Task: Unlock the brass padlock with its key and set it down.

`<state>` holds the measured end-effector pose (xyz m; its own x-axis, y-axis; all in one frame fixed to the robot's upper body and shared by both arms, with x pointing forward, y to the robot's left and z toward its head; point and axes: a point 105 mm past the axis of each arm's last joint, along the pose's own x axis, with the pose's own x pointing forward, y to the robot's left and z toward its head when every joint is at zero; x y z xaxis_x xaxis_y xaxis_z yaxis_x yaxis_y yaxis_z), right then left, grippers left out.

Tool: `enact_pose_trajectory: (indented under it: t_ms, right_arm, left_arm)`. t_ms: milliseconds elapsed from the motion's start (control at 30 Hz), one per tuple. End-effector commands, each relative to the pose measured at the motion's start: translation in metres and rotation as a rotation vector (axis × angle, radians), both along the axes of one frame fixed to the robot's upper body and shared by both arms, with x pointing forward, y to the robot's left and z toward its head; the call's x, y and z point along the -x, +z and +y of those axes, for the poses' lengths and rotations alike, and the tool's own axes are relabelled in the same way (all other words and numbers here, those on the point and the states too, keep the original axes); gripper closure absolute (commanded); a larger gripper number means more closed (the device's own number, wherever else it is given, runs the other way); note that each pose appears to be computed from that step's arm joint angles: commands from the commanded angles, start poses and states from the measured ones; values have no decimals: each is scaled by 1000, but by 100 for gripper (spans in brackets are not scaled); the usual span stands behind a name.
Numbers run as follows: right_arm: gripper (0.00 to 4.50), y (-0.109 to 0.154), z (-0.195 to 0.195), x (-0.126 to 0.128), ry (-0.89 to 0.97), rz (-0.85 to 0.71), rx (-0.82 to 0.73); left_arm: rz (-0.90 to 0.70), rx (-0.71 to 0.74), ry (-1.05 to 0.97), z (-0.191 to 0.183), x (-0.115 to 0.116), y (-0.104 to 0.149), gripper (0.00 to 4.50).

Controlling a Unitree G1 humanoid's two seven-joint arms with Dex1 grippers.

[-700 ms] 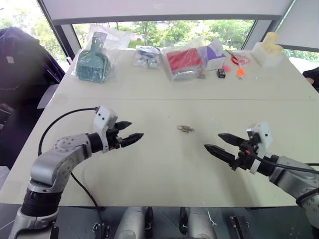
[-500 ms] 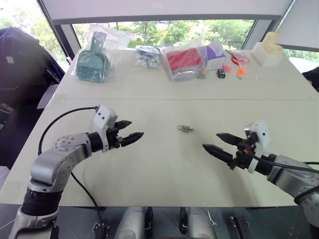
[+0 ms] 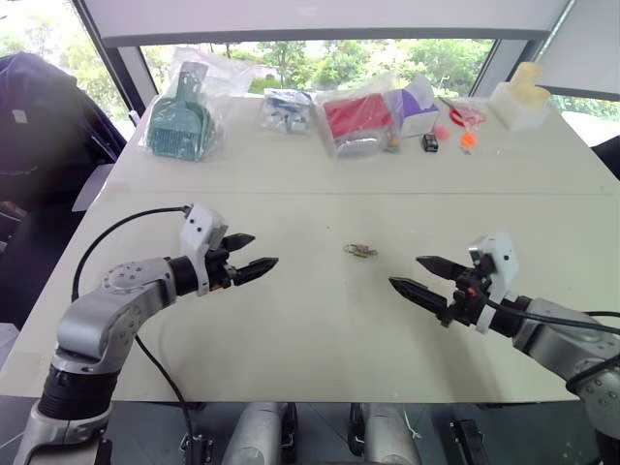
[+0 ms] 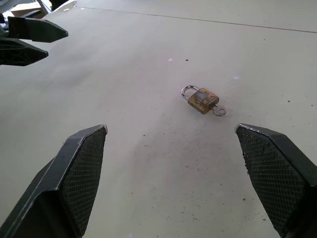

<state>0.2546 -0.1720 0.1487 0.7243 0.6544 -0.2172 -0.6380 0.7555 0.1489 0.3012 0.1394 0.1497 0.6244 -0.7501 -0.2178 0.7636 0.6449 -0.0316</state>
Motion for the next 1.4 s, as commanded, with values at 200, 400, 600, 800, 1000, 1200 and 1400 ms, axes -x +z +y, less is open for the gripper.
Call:
enact_pose_trajectory:
  t_ms: [200, 400, 600, 800, 1000, 1200, 1400]
  right_arm:
    - [20, 8, 2, -1, 7, -37, -9]
    - [20, 5, 4, -4, -23, -32, 0]
    - [20, -9, 3, -7, -139, -37, -8]
    - [20, -18, 0, 3, -248, -43, -14]
    - [20, -19, 7, 32, -377, -43, -58]
    - [20, -23, 13, 63, -464, 4, -69]
    - [20, -29, 12, 81, -531, 25, -83]
  left_arm:
    - [-76, -58, -47, 1, -5, 16, 68]
    - [-141, -150, -265, -13, -31, 44, 68]
    - [-192, -279, -650, -81, -67, 53, 68]
    - [-233, -370, -776, -123, -82, 29, 68]
    - [-216, -457, -695, -149, -88, -11, 68]
    - [-193, -489, -661, -165, -86, -30, 68]
    - [-112, -516, -694, -176, -74, -53, 68]
